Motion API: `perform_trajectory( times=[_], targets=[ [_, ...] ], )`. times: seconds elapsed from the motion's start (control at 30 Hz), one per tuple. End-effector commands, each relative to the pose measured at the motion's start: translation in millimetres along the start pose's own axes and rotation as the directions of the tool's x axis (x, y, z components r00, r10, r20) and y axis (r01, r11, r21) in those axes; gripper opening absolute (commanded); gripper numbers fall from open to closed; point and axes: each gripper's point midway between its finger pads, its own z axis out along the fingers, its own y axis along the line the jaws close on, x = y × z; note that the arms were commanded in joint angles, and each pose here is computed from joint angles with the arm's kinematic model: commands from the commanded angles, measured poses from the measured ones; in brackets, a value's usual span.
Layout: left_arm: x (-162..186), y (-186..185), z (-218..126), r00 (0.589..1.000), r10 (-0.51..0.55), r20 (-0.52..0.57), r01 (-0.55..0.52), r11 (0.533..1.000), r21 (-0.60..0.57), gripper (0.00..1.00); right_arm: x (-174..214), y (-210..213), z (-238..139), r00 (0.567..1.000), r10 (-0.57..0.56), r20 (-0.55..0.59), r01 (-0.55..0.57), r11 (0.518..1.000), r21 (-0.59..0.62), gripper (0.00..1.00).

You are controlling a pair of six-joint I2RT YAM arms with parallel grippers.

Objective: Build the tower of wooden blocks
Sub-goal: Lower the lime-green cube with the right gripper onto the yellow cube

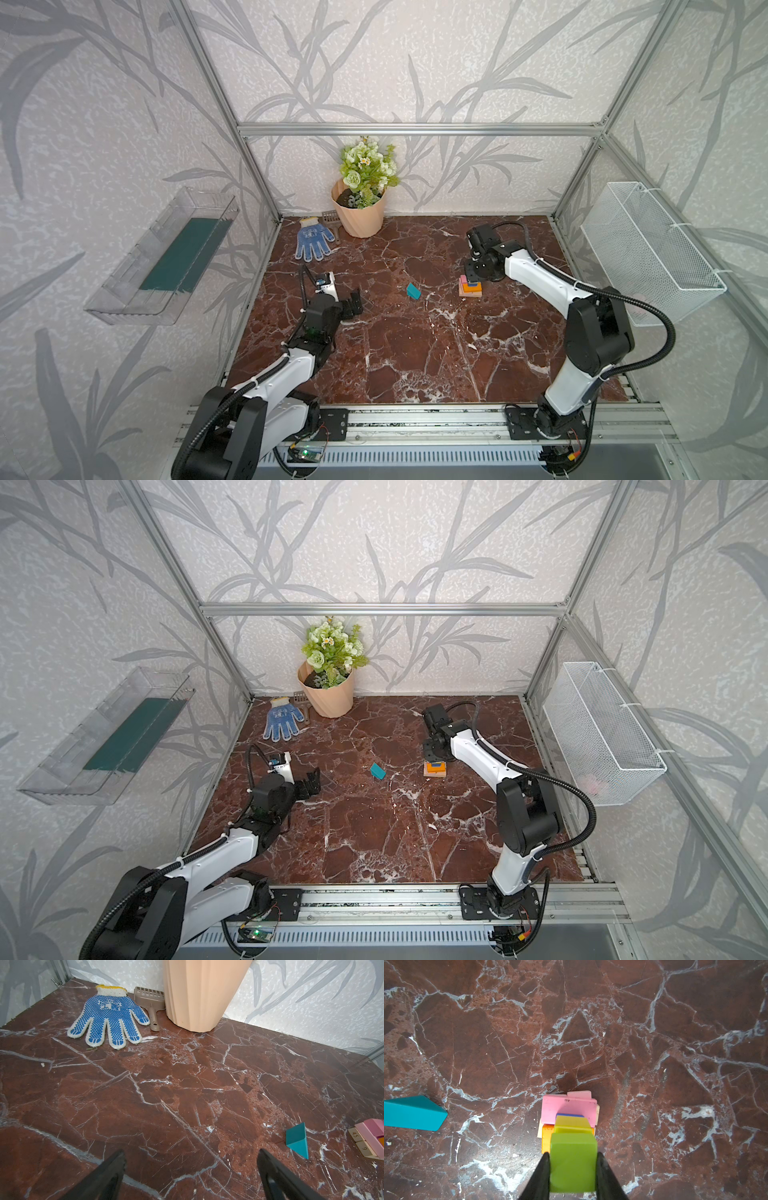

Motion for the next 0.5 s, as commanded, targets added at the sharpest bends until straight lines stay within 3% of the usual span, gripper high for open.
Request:
perform_trajectory(
  times=[0.0,0.47],
  targets=[
    [-10.7,-3.5,1.6,1.000,0.009,0.022,-0.009,1.000,0.006,1.00,-2.9,-3.7,1.1,1.000,0.000,-0.014,0.000,1.000,0.012,0.14],
    [-11.2,-3.5,1.9,1.000,0.008,0.022,-0.008,1.000,0.006,1.00,-2.1,1.6,3.5,0.999,0.011,-0.030,-0.011,1.000,-0.016,0.14]
  ],
)
